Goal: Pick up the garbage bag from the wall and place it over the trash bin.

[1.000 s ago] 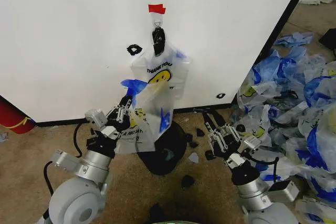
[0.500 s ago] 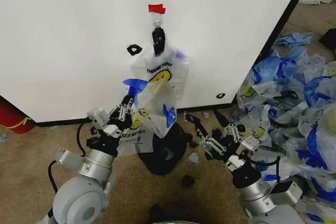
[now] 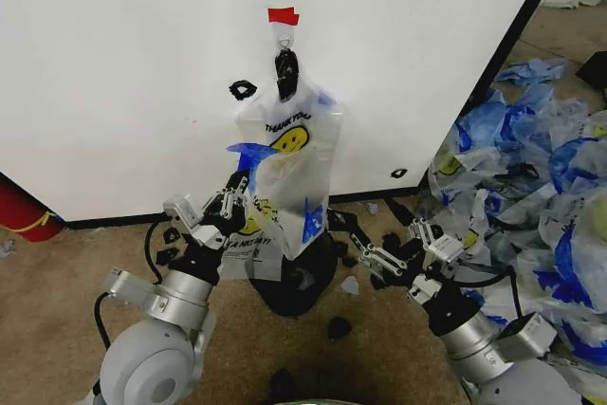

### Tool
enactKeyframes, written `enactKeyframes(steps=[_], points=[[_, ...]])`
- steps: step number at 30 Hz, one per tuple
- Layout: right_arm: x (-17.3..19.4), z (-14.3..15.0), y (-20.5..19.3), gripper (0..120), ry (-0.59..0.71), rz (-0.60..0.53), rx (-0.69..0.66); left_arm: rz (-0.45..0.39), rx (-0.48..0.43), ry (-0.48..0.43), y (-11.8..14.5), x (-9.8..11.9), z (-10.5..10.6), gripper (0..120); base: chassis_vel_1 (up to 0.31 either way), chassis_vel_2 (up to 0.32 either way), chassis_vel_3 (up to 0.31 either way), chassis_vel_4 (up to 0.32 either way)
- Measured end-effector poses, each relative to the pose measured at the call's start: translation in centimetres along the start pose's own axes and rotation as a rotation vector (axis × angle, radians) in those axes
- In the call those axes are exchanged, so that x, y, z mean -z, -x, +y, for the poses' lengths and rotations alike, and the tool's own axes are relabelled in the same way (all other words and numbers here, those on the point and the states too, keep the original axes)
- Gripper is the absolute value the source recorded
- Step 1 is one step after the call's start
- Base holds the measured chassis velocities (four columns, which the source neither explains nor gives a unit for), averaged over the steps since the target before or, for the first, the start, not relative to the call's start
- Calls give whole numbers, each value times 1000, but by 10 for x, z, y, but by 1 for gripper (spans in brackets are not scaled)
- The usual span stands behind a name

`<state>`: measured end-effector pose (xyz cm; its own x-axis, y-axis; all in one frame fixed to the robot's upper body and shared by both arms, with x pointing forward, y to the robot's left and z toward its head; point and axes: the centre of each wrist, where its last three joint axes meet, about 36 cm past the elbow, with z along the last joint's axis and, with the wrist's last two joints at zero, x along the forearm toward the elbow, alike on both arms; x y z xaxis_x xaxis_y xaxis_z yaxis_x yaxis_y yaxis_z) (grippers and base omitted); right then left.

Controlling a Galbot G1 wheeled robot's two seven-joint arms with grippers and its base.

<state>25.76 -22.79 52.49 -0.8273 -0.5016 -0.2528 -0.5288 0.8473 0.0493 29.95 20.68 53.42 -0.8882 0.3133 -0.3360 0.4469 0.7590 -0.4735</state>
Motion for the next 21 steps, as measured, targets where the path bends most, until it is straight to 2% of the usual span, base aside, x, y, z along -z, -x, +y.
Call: enactKeyframes(steps=[5, 7, 10, 11, 12, 14, 17, 21], points=[[7, 0, 2, 73, -22, -22, -69, -18, 23, 12, -1, 2, 4, 0, 0, 0, 0, 0], [8, 2, 3, 73, -41, 18, -197, -27, 36, 16, -2, 3, 6, 0, 0, 0, 0, 0], [8, 4, 6, 73, -43, 146, -521, -30, 42, 20, -3, 3, 8, 0, 0, 0, 0, 0], [8, 4, 8, 77, -26, 183, -620, -28, 42, 20, -3, 2, 8, 0, 0, 0, 0, 0], [8, 4, 8, 77, -26, 183, -620, -28, 42, 20, -3, 2, 8, 0, 0, 0, 0, 0], [9, 4, 11, 85, 13, 254, -731, -23, 43, 20, -3, 0, 8, 0, 0, 0, 0, 0], [9, 5, 11, 97, 35, 366, -772, -18, 42, 22, -3, -1, 9, 0, 0, 0, 0, 0], [7, 7, 8, 100, 5, 416, -691, -17, 41, 24, -3, -1, 9, 0, 0, 0, 0, 0]])
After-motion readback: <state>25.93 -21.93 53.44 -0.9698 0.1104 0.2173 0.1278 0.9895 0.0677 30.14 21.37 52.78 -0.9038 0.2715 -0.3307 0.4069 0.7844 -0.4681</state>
